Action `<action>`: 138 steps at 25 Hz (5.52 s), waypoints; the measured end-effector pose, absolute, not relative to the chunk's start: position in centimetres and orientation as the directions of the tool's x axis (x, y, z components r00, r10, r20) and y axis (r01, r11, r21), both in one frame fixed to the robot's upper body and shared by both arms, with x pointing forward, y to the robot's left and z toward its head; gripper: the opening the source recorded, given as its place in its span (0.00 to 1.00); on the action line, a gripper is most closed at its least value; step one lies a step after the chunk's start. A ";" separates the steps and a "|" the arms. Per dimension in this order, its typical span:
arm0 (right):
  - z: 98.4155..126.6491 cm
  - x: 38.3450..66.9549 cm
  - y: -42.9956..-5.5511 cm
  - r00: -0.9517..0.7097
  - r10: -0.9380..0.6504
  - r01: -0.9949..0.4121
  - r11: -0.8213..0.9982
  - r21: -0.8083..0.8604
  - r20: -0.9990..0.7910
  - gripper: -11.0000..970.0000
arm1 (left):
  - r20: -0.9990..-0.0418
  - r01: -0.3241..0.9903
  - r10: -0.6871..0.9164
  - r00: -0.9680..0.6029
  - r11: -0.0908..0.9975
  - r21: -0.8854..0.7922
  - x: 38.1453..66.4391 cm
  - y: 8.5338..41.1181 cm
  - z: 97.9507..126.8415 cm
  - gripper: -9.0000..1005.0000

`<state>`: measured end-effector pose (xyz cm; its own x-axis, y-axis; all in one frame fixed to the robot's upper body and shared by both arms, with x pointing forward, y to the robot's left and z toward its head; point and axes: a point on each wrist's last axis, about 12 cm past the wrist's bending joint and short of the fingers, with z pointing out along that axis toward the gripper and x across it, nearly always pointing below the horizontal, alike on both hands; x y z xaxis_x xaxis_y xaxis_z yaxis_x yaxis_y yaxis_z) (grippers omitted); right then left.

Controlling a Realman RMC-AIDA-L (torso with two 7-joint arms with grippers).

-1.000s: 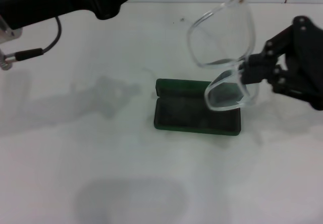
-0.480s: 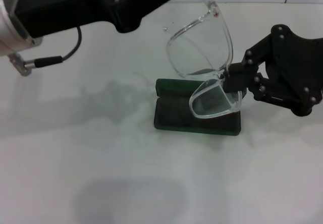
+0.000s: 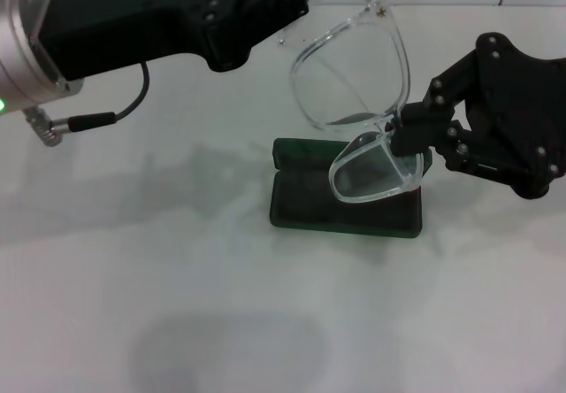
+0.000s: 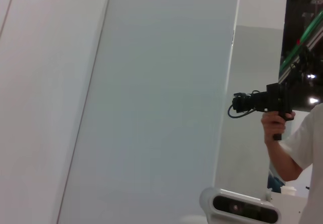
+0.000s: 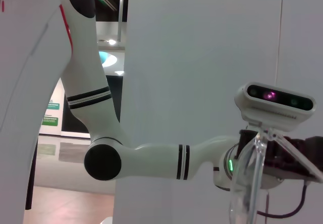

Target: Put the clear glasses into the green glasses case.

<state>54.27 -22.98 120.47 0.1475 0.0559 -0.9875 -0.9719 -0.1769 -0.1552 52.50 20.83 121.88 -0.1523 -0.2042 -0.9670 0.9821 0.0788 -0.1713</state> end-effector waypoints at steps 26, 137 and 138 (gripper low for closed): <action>120.2 54.0 -23.2 0.144 0.075 -0.973 -0.174 -0.155 -0.987 0.06 | -0.966 0.982 -0.176 -0.189 -0.007 -0.191 51.3 20.3 121.3 0.07; 122.2 52.7 -21.7 0.393 0.321 -0.853 -0.223 -0.472 -0.862 0.06 | -0.921 0.948 -0.251 -0.298 0.037 -0.317 55.2 21.5 119.4 0.07; 122.2 52.8 -21.6 0.393 0.322 -0.854 -0.220 -0.472 -0.861 0.06 | -0.922 0.948 -0.249 -0.297 0.036 -0.315 55.3 21.5 119.5 0.07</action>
